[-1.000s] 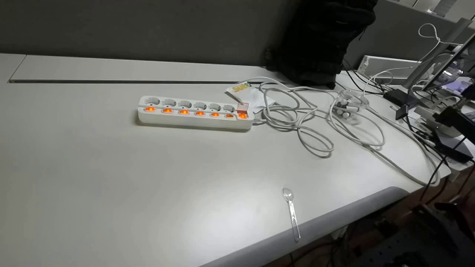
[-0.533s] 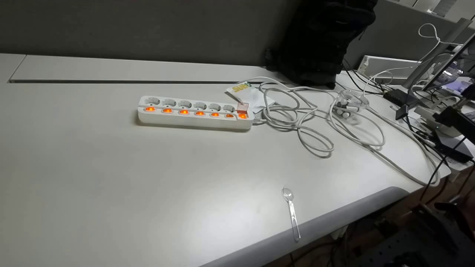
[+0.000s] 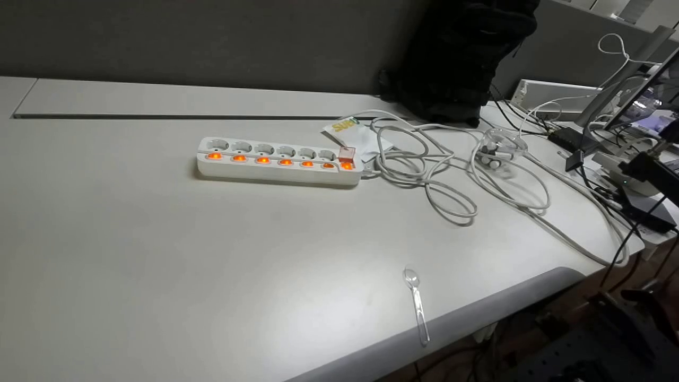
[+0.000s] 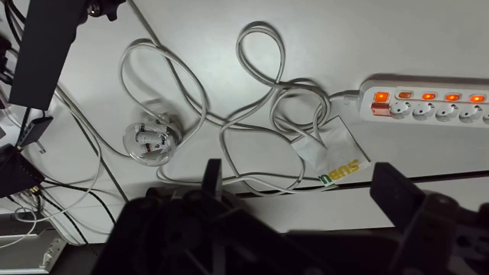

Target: Turn off the third switch from the right

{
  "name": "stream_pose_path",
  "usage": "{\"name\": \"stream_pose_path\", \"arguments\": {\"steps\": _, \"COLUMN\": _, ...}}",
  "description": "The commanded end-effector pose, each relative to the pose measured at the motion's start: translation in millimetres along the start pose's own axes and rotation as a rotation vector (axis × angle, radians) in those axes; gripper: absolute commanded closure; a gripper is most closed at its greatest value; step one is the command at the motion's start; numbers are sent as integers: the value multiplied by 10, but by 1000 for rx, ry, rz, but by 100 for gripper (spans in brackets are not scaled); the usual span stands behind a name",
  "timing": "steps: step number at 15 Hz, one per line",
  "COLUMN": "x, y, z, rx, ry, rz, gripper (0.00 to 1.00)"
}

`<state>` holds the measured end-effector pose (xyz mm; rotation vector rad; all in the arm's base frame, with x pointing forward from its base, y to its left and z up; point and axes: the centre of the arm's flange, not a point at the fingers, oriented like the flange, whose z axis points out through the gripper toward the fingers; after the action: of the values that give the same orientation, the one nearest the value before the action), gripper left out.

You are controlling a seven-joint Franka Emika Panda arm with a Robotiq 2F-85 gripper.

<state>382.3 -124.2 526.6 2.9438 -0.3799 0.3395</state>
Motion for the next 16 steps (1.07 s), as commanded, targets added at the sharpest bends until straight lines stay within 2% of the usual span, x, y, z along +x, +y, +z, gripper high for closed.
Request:
{"name": "stream_pose_path", "arguments": {"steps": 1, "x": 187, "y": -144, "z": 245, "rx": 6, "ry": -11, "rz": 109, "gripper": 0}}
{"name": "stream_pose_path", "arguments": {"steps": 4, "x": 369, "y": -351, "z": 577, "rx": 8, "ry": -60, "rz": 118, "gripper": 0}}
{"name": "stream_pose_path", "arguments": {"steps": 5, "x": 415, "y": -429, "z": 687, "rx": 14, "ry": -80, "rz": 109, "gripper": 25}}
{"name": "stream_pose_path", "arguments": {"steps": 6, "x": 468, "y": -514, "z": 805, "rx": 15, "ry": -96, "rz": 102, "gripper": 26}}
{"name": "stream_pose_path", "arguments": {"steps": 11, "x": 665, "y": -1044, "z": 1309, "rx": 29, "ry": -139, "rz": 46, "gripper": 61}}
{"name": "stream_pose_path", "arguments": {"steps": 16, "x": 782, "y": -1523, "z": 1697, "rx": 50, "ry": -144, "rz": -22, "gripper": 97}}
